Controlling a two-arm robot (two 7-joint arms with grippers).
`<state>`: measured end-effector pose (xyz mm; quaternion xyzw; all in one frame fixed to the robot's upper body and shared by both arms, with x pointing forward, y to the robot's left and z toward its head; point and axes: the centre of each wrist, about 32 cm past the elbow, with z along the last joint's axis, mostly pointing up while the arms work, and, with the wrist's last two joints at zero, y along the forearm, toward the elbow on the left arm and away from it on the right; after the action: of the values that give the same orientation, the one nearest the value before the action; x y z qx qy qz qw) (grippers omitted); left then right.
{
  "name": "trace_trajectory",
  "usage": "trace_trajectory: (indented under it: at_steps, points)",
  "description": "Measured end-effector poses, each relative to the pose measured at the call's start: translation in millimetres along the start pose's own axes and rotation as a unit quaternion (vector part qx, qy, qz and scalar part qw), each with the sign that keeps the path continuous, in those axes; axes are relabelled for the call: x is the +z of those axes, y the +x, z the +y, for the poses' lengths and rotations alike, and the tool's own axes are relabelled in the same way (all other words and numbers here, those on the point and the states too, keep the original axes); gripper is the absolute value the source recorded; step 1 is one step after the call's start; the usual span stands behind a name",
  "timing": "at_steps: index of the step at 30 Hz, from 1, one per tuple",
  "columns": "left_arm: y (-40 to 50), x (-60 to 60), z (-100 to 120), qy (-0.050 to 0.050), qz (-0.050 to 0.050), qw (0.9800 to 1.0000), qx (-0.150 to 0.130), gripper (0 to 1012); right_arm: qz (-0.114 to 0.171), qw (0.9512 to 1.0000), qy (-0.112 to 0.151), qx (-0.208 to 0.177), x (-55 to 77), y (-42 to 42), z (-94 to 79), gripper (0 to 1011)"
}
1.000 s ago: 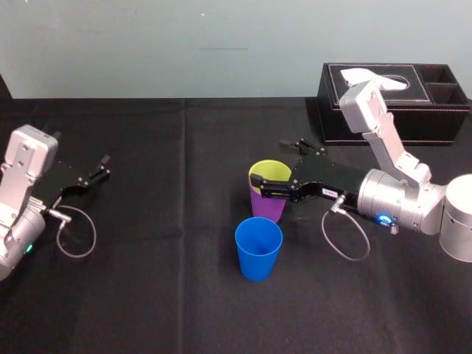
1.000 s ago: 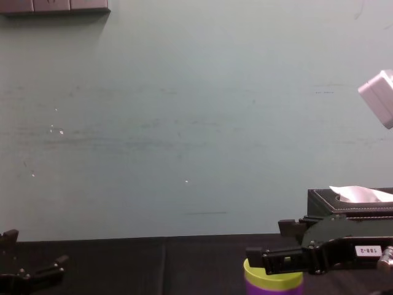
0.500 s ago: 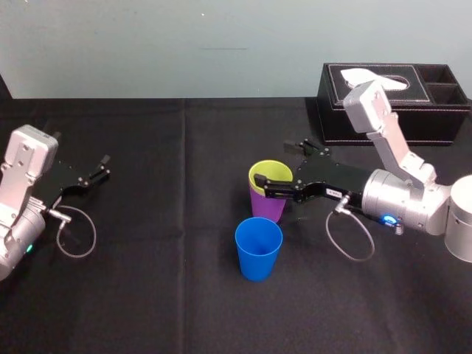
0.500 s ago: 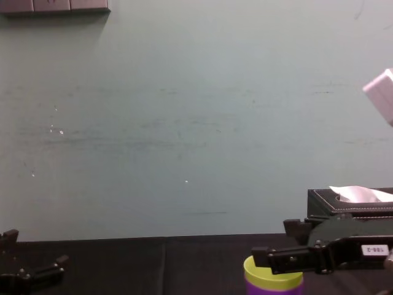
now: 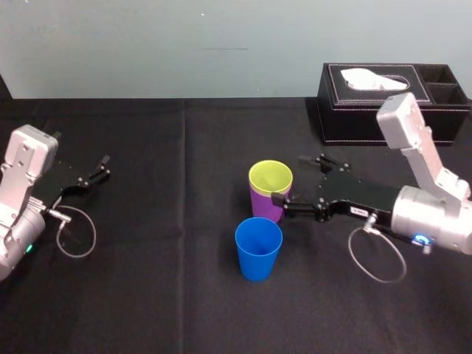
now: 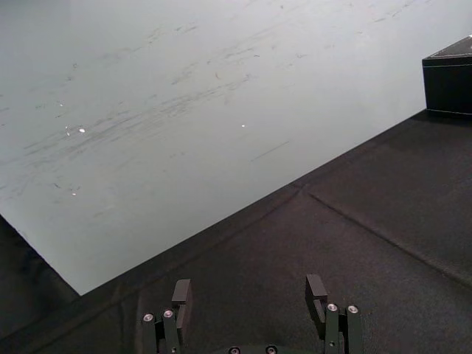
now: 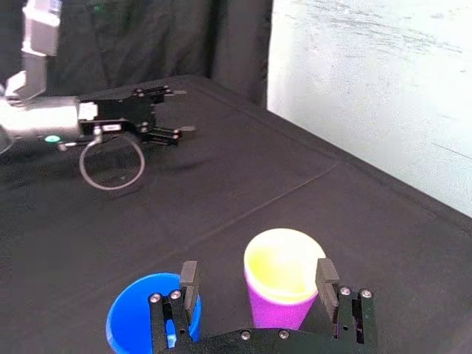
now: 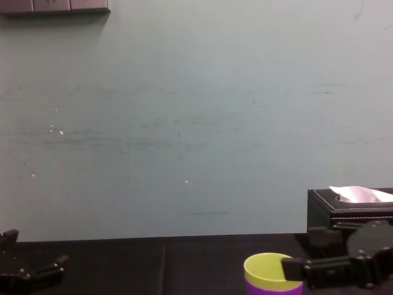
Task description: Stack the three plastic cups sequentially using one hand.
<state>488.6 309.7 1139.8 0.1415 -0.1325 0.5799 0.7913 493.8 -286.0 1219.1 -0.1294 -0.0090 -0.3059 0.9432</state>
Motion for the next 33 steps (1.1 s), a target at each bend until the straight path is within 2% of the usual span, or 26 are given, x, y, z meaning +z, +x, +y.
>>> trace_trajectory:
  at_steps: [5, 9, 14, 25, 33]
  points:
    - [0.0, 0.0, 0, 0.0, 0.0, 1.0, 0.0, 1011, -0.005, 1.0, -0.002, 0.008, -0.8, -3.5, -13.9, 1003]
    - [0.0, 0.0, 0, 0.0, 0.0, 1.0, 0.0, 1011, -0.011, 0.9997, -0.012, 0.016, -6.8, -8.8, -26.7, 1003]
    - [0.0, 0.0, 0, 0.0, 0.0, 1.0, 0.0, 1011, -0.011, 0.9993, -0.022, 0.027, -14.7, -13.7, -34.2, 1003]
    - [0.0, 0.0, 0, 0.0, 0.0, 1.0, 0.0, 1011, -0.01, 0.9973, -0.042, 0.059, -25.8, -22.7, -38.4, 1003]
    - [0.0, 0.0, 0, 0.0, 0.0, 1.0, 0.0, 1011, -0.007, 0.9955, -0.053, 0.078, -32.5, -27.7, -29.3, 1003]
